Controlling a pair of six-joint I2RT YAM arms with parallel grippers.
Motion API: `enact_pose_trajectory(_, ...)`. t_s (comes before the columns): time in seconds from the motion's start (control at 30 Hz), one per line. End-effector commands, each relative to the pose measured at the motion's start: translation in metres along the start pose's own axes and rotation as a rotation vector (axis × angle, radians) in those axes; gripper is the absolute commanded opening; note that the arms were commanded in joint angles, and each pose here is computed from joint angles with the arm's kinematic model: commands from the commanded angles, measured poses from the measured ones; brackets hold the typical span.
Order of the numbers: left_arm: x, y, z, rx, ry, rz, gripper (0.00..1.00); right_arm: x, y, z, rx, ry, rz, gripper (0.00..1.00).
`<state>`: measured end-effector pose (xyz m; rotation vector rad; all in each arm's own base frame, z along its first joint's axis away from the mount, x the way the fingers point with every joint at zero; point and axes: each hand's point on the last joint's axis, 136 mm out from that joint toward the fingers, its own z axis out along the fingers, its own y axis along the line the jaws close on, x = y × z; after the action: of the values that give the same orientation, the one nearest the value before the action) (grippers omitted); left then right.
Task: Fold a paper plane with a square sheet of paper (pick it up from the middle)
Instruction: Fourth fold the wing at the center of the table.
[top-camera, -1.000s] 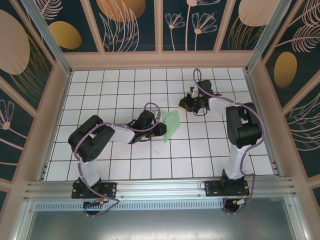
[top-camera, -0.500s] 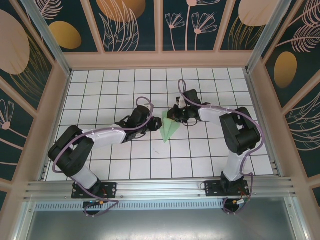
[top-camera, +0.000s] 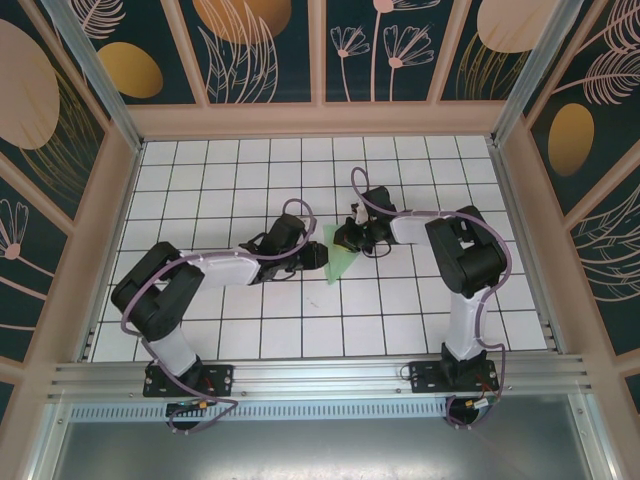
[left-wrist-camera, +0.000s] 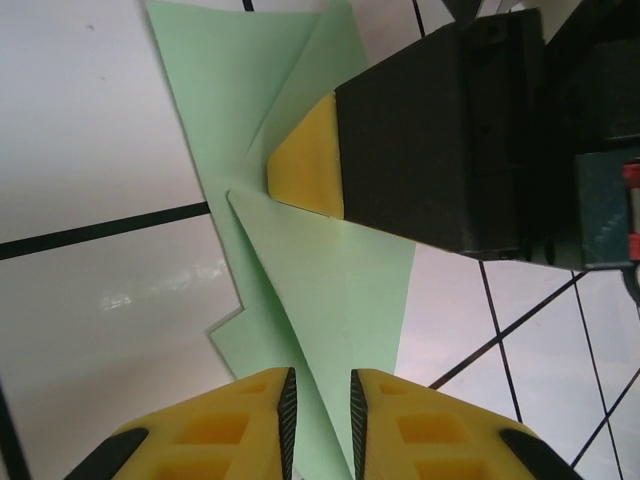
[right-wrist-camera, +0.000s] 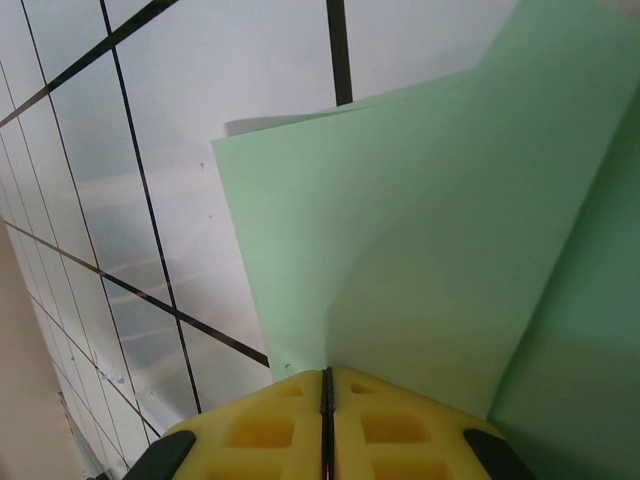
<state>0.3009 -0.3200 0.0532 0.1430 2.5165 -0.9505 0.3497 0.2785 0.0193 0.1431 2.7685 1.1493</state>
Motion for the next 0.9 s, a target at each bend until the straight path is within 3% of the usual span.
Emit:
enact_pose_trajectory(0.0,-0.001,-0.012,0.01,0.045,0.025,0.026,0.25,-0.001,0.003,0.003,0.001,-0.005,-0.001,0.12)
enact_pose_trajectory(0.3,0.004,-0.005,0.025,0.021,0.058,0.024,0.26,-0.003,0.012,-0.002,-0.016,-0.011,-0.015,0.12)
enact_pose_trajectory(0.57,0.023,0.026,0.04,-0.076,0.101,-0.02,0.23,-0.007,0.026,-0.012,-0.038,-0.023,-0.044,0.13)
enact_pose_trajectory(0.8,0.029,0.037,0.042,-0.106,0.109,-0.029,0.2,-0.014,0.041,-0.043,-0.026,-0.102,-0.07,0.17)
enact_pose_trajectory(0.87,0.029,0.038,0.04,-0.107,0.099,-0.038,0.18,-0.015,0.036,-0.056,0.007,-0.146,-0.066,0.22)
